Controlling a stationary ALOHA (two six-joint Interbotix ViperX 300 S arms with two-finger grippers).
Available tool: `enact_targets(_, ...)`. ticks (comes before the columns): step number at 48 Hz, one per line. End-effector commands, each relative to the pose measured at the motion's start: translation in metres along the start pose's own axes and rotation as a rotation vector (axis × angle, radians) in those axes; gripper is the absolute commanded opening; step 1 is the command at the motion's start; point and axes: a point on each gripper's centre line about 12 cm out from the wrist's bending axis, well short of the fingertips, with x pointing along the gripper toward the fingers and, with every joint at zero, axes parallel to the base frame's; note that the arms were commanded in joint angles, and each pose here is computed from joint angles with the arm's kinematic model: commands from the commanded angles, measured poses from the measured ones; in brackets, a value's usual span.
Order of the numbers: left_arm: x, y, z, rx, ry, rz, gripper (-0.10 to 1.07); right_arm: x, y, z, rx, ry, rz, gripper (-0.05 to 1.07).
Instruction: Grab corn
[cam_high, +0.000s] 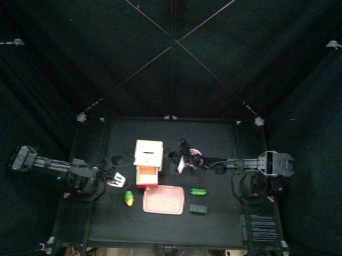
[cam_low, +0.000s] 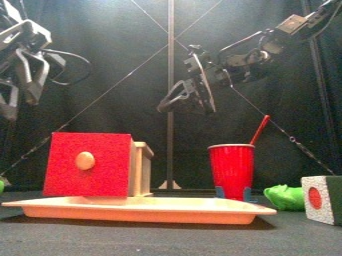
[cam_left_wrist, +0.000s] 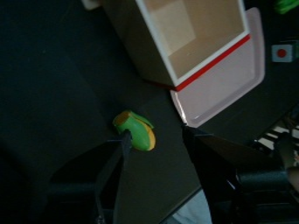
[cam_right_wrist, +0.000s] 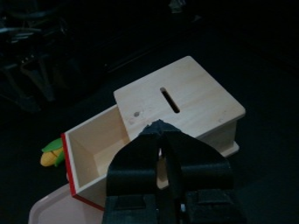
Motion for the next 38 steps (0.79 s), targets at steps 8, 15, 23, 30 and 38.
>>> enact_targets(8,0.012,-0.007,-0.015,-0.031,-0.003,0.04,0.88,-0.01,0.005,0.016,-0.004,-0.057,0.018,0.03)
enact_targets(15,0.025,-0.002,-0.018,-0.031,0.002,0.093,0.88,-0.011,0.006,0.016,-0.011,-0.062,0.023,0.03)
enact_targets(23,0.034,-0.007,-0.022,-0.031,0.017,0.073,0.88,-0.012,0.007,0.014,-0.017,-0.057,0.025,0.03)
enact_targets(30,0.043,-0.014,-0.027,-0.034,0.046,0.023,0.88,-0.013,0.006,0.012,-0.018,-0.053,0.024,0.03)
enact_targets(38,0.054,-0.012,-0.031,-0.019,0.062,0.007,0.9,-0.015,0.006,0.01,-0.019,-0.05,0.025,0.03)
